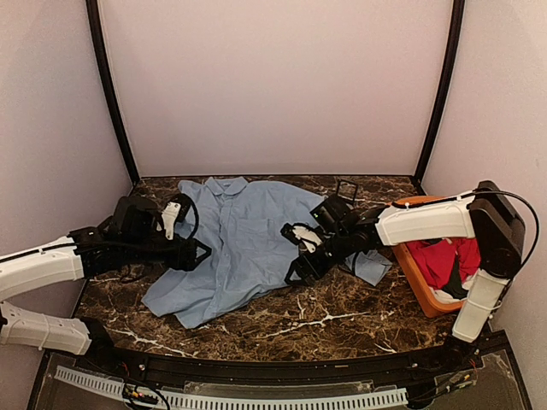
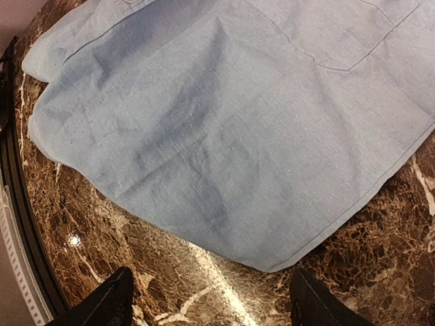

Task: Pin the brooch onto the clothing
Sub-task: Flatten out the crumpled clothing at the center of the board.

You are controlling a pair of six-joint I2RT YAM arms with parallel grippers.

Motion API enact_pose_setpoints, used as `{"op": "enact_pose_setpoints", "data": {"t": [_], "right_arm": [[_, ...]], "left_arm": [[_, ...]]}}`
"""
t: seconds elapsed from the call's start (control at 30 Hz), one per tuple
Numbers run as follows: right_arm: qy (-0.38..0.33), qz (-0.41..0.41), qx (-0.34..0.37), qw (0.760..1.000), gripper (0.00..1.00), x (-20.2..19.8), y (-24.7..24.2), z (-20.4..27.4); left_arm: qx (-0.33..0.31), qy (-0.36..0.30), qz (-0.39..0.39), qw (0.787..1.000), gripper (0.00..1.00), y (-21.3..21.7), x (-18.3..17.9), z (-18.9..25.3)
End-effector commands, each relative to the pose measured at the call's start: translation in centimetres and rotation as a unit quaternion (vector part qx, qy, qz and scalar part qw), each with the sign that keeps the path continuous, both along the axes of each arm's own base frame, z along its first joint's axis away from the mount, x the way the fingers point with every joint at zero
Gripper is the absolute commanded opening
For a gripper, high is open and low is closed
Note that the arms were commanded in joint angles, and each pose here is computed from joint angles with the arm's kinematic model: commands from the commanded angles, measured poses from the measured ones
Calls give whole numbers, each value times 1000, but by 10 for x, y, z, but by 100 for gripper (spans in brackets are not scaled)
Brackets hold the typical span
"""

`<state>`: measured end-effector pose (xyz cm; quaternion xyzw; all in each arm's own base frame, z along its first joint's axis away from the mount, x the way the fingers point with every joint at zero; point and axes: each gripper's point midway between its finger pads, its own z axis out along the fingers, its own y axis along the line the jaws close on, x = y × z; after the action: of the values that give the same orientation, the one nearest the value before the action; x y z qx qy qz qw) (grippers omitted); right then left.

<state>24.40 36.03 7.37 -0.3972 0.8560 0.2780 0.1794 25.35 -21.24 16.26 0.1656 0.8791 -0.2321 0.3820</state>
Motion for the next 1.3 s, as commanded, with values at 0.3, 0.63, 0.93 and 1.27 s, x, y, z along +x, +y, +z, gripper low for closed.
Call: {"op": "enact_pose_setpoints", "data": {"t": [0.3, 0.63, 0.93, 1.27], "right_arm": [[-89, -49, 43, 994, 76, 22, -19, 78], [-137, -81, 62, 985, 77, 23, -47, 129], [-116, -64, 73, 989, 76, 11, -45, 115], [-222, 133, 108, 960, 70, -42, -28, 112]], "left_arm": [[266, -63, -164, 948, 84, -71, -49, -36], [360, -47, -188, 913, 82, -95, -42, -81], [401, -32, -204, 892, 49, -106, -33, -111], [197, 25, -209, 958, 1, -113, -10, -65]]}}
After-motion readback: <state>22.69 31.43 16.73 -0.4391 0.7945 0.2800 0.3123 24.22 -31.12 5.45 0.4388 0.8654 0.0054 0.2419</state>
